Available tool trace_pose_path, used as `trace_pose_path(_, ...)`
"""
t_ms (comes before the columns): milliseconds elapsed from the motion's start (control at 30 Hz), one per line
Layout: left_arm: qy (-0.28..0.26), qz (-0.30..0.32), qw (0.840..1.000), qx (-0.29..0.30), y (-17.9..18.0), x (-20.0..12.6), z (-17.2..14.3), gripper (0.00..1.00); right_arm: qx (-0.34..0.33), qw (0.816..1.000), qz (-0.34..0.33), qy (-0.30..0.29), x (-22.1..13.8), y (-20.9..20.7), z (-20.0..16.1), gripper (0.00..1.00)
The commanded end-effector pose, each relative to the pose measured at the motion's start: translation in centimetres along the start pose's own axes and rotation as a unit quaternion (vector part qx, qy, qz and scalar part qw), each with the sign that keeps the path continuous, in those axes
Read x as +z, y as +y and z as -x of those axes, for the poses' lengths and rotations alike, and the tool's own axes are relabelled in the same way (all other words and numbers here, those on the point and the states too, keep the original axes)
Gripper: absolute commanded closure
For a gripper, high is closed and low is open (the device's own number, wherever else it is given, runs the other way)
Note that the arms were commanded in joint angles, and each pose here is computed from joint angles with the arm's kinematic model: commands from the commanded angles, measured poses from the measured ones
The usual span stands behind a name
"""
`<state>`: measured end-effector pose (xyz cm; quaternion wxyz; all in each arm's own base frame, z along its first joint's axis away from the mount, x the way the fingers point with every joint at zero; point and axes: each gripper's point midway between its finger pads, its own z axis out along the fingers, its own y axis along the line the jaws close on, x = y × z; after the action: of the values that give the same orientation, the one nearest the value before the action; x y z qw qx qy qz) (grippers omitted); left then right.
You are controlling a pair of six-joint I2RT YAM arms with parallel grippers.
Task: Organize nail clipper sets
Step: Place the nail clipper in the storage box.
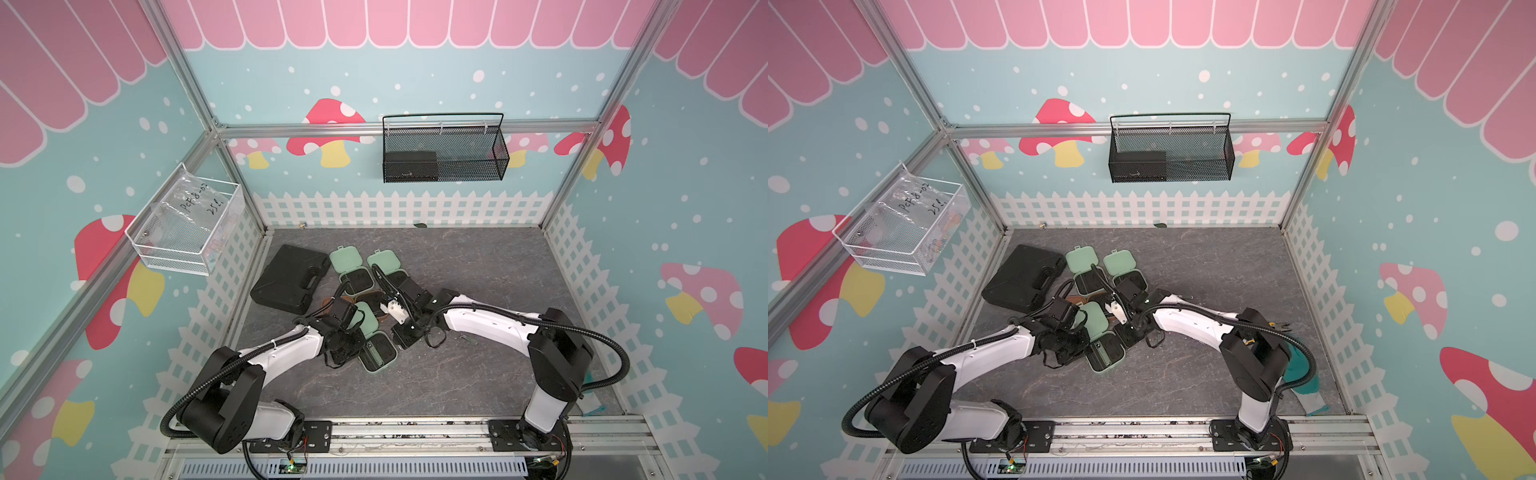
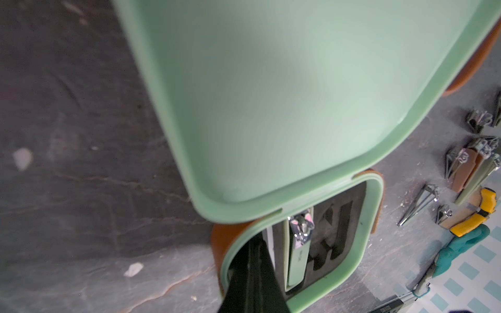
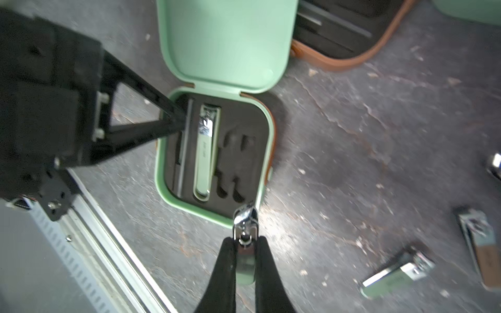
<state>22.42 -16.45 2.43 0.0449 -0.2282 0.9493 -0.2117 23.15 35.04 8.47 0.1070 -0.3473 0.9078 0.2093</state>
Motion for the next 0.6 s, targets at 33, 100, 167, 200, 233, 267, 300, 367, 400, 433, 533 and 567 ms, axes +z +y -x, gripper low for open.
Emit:
trace_pose_path(33,0.007,0.025,1.000,-0.007,1.6,1.3,-0.5,1.00,0.014,0.999,0.045,0.022,3.2,1.6,0.7,1.00)
trace_pose_path(100,0.006,0.024,1.000,-0.006,1.5,1.3,-0.5,1.00,0.015,0.998,0.051,0.031,4.3,1.8,0.9,1.00)
trace_pose_path(167,0.006,0.024,1.000,-0.006,1.5,1.3,-0.5,1.00,0.017,0.998,0.054,0.038,5.1,1.9,0.9,1.00)
trace_pose_path(200,0.006,0.023,1.000,-0.007,1.5,1.3,-0.5,1.00,0.019,0.998,0.053,0.042,5.4,1.9,0.8,1.00)
trace_pose_path(233,0.006,0.023,1.000,-0.007,1.5,1.3,-0.5,1.00,0.022,0.997,0.053,0.045,5.7,1.8,0.7,1.00)
trace_pose_path(267,0.005,0.024,1.000,-0.007,1.5,1.3,-0.4,1.00,0.025,0.997,0.052,0.049,5.9,1.8,0.5,1.00)
trace_pose_path(300,0.006,0.023,1.000,-0.007,1.4,1.3,-0.4,1.00,0.028,0.997,0.050,0.052,6.1,1.6,0.3,1.00)
trace_pose_path(367,0.008,0.023,1.000,-0.007,1.4,1.4,-0.5,1.00,0.035,0.997,0.050,0.057,6.5,1.5,0.0,1.00)
trace_pose_path(400,0.009,0.023,1.000,-0.007,1.4,1.5,-0.5,1.00,0.037,0.996,0.050,0.058,6.6,1.5,-0.1,1.00)
trace_pose_path(433,0.009,0.023,1.000,-0.008,1.4,1.5,-0.5,1.00,0.040,0.996,0.051,0.059,6.6,1.5,-0.2,1.00)
trace_pose_path(533,0.011,0.023,1.000,-0.008,1.5,1.7,-0.5,1.00,0.046,0.996,0.054,0.061,6.6,1.6,-0.5,1.00)
trace_pose_path(567,0.012,0.024,1.000,-0.008,1.5,1.7,-0.5,1.00,0.047,0.996,0.056,0.060,6.5,1.8,-0.5,1.00)
